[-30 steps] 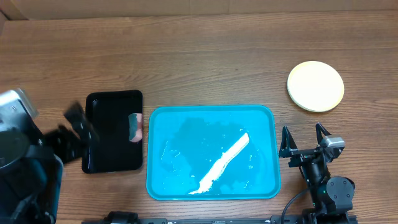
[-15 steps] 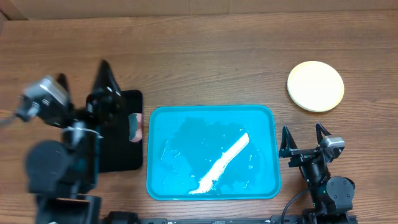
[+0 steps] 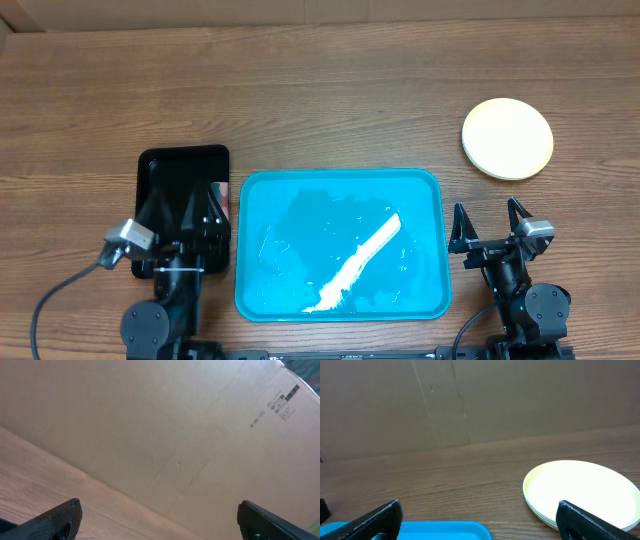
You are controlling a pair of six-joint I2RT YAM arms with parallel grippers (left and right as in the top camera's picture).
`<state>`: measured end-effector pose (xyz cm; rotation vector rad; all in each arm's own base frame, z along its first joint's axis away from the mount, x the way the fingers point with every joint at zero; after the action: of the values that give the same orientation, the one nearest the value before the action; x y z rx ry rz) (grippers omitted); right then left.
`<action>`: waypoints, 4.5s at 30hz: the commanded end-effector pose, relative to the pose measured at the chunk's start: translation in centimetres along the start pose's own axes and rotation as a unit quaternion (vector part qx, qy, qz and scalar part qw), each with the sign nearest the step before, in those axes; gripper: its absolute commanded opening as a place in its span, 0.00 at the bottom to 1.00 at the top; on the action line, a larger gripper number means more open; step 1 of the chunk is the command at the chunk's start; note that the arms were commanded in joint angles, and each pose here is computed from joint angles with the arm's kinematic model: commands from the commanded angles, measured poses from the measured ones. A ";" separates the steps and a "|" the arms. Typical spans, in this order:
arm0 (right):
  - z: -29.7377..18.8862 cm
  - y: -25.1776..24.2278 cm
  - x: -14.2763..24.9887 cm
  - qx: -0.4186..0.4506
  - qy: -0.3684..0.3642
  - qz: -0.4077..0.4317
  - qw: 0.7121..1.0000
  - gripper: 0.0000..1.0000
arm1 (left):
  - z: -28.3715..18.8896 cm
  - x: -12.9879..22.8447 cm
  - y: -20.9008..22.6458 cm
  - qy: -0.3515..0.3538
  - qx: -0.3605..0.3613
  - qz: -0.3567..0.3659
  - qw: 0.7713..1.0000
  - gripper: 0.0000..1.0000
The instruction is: Clean dirty plates on tray and stack at the side
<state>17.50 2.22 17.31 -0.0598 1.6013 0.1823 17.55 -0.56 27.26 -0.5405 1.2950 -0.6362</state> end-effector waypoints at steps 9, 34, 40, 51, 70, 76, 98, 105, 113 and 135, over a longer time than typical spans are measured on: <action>0.0 0.0 0.1 -0.001 -0.004 -0.002 1.000 1.00 | -2.0 -0.1 0.2 -0.043 0.041 -0.023 0.998 1.00; 0.0 0.0 0.1 -0.001 -0.004 -0.002 1.000 0.99 | -1.8 6.7 3.6 0.087 0.069 0.170 0.979 1.00; 0.0 0.0 0.1 -0.001 -0.004 -0.002 1.000 1.00 | -2.4 9.3 5.8 0.173 0.027 0.183 0.967 1.00; 0.0 0.0 0.1 -0.001 -0.004 -0.002 1.000 1.00 | -2.4 9.3 5.8 0.173 0.026 0.188 0.967 1.00; 0.0 0.0 0.1 -0.001 -0.004 -0.002 1.000 1.00 | -2.3 9.3 5.9 0.172 0.025 0.188 0.967 1.00; 0.0 0.0 0.1 -0.001 -0.004 -0.002 1.000 1.00 | -2.3 9.3 5.9 0.172 0.025 0.188 0.967 0.99; 0.0 0.0 0.1 -0.001 -0.004 -0.002 1.000 1.00 | -2.3 9.3 5.9 0.172 0.025 0.188 0.967 1.00; 0.0 0.0 0.1 -0.001 -0.004 -0.002 1.000 1.00 | -2.3 9.3 5.9 0.172 0.025 0.188 0.967 1.00; 0.0 0.0 0.1 -0.001 -0.004 -0.002 1.000 1.00 | -2.3 9.3 5.9 0.172 0.025 0.188 0.967 0.99; 0.0 0.0 0.1 -0.001 -0.004 -0.002 1.000 1.00 | -2.3 9.3 5.9 0.172 0.025 0.188 0.967 1.00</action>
<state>17.50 2.22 17.31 -0.0601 1.6017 0.1820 17.45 -2.69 16.30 -0.1730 1.6546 -0.4602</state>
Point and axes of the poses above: each gripper's point midway between its finger pads, its own z axis out along the fingers, its own y axis along the line the jaws close on, x = y × z, the point moved 7 cm from there along -z, back along the fingers, and after that the axes turned 7 degrees about -z, right-handed, at the moved point
